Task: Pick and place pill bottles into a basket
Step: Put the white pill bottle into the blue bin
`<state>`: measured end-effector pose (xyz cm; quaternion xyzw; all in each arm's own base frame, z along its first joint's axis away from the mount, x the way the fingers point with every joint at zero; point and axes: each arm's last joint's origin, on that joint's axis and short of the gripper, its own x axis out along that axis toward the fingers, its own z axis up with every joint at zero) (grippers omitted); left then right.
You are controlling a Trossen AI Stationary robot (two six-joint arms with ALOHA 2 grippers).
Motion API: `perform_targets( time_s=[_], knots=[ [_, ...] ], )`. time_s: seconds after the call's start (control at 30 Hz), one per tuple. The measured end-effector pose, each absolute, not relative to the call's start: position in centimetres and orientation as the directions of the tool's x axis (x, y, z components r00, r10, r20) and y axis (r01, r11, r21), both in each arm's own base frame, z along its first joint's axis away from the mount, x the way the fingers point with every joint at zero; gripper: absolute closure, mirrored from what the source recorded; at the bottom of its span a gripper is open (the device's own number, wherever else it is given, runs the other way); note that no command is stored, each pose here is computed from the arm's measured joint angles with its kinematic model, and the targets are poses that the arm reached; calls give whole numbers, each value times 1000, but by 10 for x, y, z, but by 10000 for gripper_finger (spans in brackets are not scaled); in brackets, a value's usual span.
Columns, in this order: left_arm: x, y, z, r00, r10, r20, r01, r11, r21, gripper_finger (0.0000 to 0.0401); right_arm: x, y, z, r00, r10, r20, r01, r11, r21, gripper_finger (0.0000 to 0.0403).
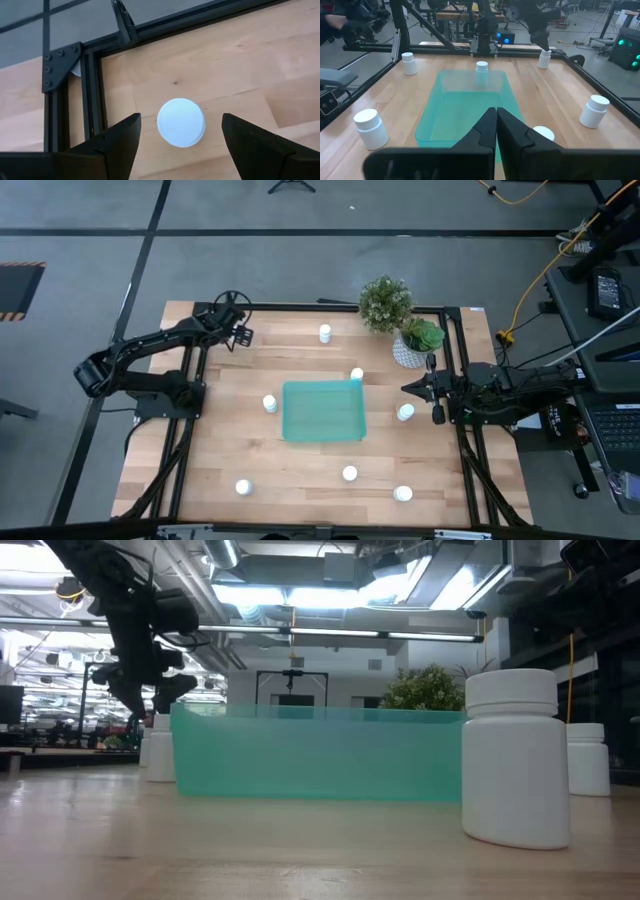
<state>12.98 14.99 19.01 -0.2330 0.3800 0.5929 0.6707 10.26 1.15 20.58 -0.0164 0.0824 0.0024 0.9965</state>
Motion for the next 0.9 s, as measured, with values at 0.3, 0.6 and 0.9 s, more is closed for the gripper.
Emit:
perform_targets(
  time_s=[0.3, 0.6, 0.9],
  knots=[
    [127, 157, 191, 57, 608, -792, -968, 227, 105, 130, 103, 11, 206, 986, 2, -164, -8, 999, -33, 386],
    [130, 163, 176, -2, 570, -822, -961, 227, 160, 130, 103, 11, 206, 986, 2, -164, -8, 999, -33, 386],
    [140, 174, 170, 81, 583, -809, -945, 303, 124, 130, 103, 11, 206, 986, 2, -165, -8, 999, -33, 386]
  ],
)
